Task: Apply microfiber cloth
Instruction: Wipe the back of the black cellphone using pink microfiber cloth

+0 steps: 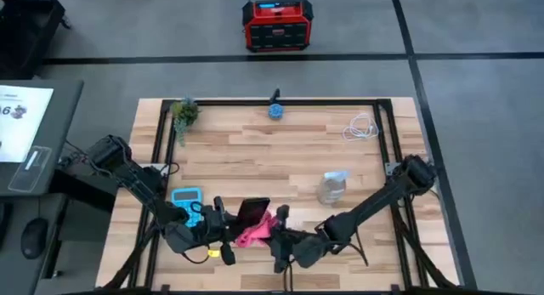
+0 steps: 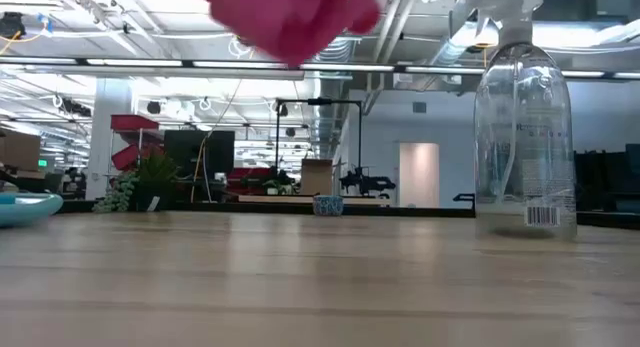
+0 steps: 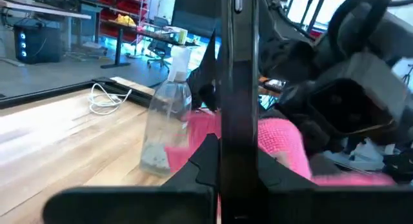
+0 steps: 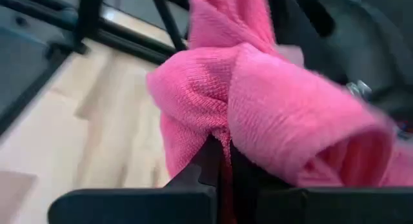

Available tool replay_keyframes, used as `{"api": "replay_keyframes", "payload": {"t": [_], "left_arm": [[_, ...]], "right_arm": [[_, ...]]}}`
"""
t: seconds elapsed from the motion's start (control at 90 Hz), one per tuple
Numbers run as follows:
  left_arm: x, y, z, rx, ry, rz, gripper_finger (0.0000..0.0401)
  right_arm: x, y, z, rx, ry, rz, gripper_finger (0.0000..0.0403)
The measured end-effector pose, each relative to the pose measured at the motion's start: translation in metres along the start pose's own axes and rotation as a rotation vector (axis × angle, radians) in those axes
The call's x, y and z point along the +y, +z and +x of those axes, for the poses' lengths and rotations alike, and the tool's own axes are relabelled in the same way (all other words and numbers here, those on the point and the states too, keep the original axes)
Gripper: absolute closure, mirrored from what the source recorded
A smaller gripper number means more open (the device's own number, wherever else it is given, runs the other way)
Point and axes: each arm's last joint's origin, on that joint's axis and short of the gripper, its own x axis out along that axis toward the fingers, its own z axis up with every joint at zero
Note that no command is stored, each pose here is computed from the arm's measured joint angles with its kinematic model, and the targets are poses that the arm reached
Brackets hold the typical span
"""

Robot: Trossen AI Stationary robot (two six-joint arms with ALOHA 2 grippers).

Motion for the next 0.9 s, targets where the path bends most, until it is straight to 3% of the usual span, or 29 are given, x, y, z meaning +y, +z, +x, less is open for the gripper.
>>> {"api": "replay_keyframes", "payload": {"t": [0.2,0.3,0.444,0.544,0.722,0.9], "left_arm": [[-0.004,0.006,0.001,-0.011,0.001,0.024,0.0394],[-0.005,0.007,0.001,-0.016,0.007,0.024,0.0394],[-0.004,0.004,0.000,-0.005,0.028,0.054,0.0394],[-0.005,0.001,-0.002,0.012,0.016,0.079,0.0394],[-0.004,-0.005,-0.003,0.059,-0.015,0.107,0.0394],[-0.005,-0.006,-0.003,0.075,-0.054,0.102,0.0394]], "right_arm": [[0.000,0.010,0.001,-0.111,-0.038,0.033,0.0403],[-0.001,0.015,-0.004,-0.112,-0.153,0.042,0.0403],[0.001,0.016,-0.014,-0.034,-0.359,-0.029,0.0403],[0.002,0.023,-0.026,-0.014,-0.434,-0.088,0.0403],[-0.005,0.042,-0.035,-0.093,-0.433,-0.122,0.0403],[-0.005,0.039,-0.024,-0.182,-0.242,-0.154,0.0403]]}}
